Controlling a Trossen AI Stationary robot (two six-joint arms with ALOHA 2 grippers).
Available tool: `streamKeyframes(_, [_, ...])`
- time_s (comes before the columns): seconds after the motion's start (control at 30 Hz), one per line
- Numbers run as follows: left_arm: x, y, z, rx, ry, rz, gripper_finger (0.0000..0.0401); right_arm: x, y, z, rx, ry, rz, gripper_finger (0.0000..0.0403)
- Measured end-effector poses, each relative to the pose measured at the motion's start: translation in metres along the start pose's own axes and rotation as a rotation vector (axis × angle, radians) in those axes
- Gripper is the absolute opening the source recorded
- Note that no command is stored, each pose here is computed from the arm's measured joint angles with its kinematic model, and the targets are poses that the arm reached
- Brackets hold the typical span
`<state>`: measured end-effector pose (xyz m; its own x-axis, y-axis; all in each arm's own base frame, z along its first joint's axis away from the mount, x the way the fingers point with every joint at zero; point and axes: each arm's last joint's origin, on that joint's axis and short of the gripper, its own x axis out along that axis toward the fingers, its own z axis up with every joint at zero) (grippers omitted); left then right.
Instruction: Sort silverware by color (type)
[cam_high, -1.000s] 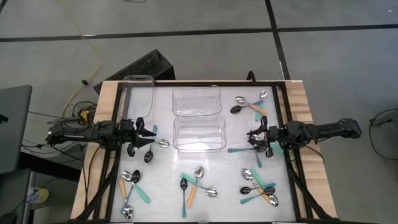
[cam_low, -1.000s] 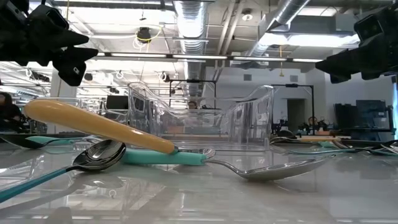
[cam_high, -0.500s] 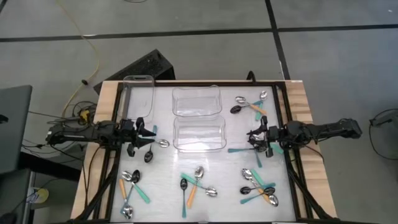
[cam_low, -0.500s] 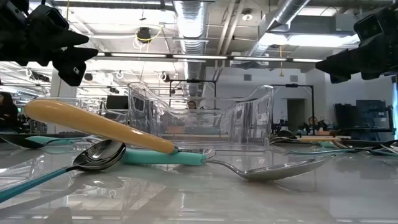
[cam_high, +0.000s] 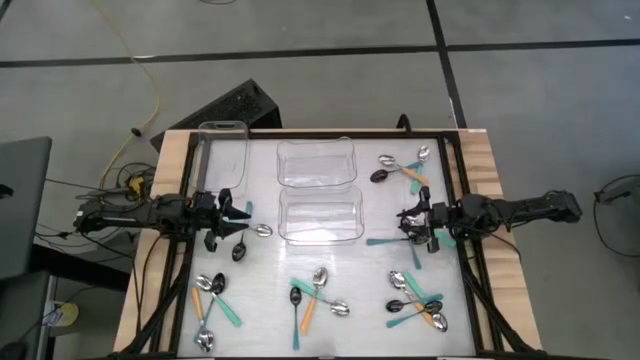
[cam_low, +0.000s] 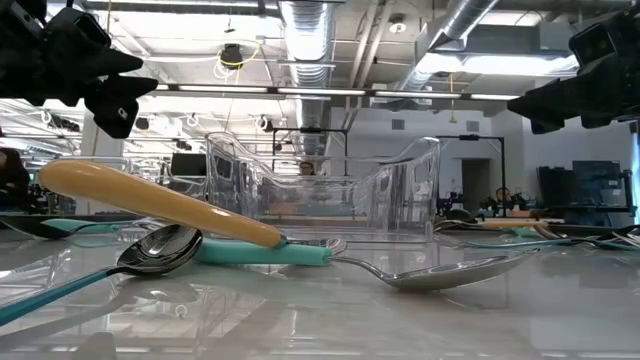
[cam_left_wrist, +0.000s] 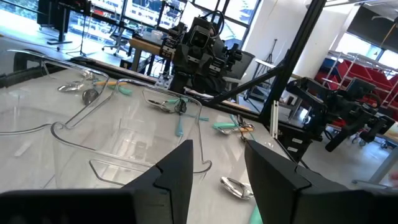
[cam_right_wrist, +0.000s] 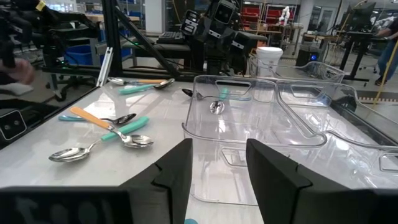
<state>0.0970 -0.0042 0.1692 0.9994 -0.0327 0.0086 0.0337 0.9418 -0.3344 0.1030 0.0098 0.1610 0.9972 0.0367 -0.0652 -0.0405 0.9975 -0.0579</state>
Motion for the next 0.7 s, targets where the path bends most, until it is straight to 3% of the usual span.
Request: streamKeyframes(0.7, [0.0,0.0002,0.0,-0.003,-0.002,0.006,0.013,0.0,0.0001,0.0,0.0,0.0,0.005,0.0176])
